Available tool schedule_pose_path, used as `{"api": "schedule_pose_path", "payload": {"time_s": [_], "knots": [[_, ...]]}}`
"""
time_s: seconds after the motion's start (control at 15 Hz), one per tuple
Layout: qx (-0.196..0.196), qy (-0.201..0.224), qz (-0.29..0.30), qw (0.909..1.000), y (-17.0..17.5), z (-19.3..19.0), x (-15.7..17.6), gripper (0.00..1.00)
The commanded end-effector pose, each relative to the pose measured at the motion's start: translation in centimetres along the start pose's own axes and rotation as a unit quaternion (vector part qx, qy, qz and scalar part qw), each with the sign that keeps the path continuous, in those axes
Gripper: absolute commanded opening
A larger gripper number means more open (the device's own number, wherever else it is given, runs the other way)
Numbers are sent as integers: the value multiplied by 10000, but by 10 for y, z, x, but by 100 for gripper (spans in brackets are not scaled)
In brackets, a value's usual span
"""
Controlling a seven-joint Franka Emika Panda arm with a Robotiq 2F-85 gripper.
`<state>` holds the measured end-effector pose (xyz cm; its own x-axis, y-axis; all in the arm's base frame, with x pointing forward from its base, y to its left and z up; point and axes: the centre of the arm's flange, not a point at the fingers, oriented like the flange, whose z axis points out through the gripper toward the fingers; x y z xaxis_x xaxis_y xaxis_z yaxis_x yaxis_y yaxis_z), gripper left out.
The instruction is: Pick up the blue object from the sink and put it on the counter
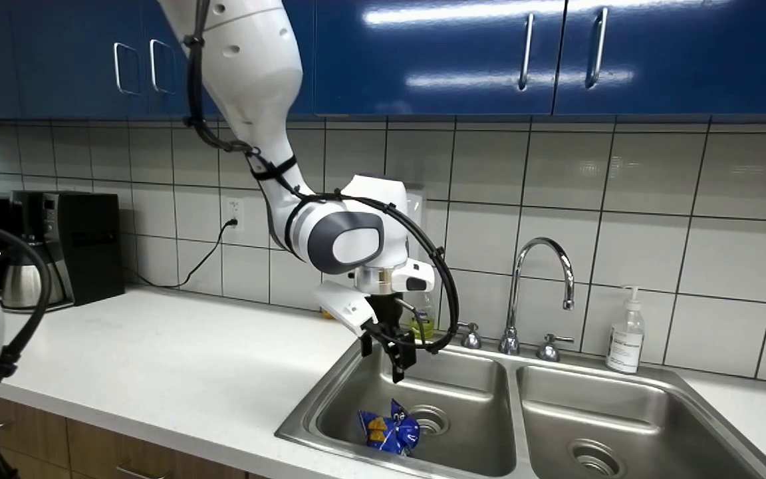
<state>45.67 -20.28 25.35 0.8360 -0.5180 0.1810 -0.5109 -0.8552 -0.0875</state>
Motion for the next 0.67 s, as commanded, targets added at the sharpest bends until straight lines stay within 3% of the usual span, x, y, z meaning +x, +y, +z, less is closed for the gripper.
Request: {"api": "schedule_pose_path", "payload": {"time_s": [0.0, 0.6], "knots": [[-28, 38, 66, 10000, -7, 40, 34, 100], [-113, -48, 318, 9994, -18, 114, 62, 100]]}}
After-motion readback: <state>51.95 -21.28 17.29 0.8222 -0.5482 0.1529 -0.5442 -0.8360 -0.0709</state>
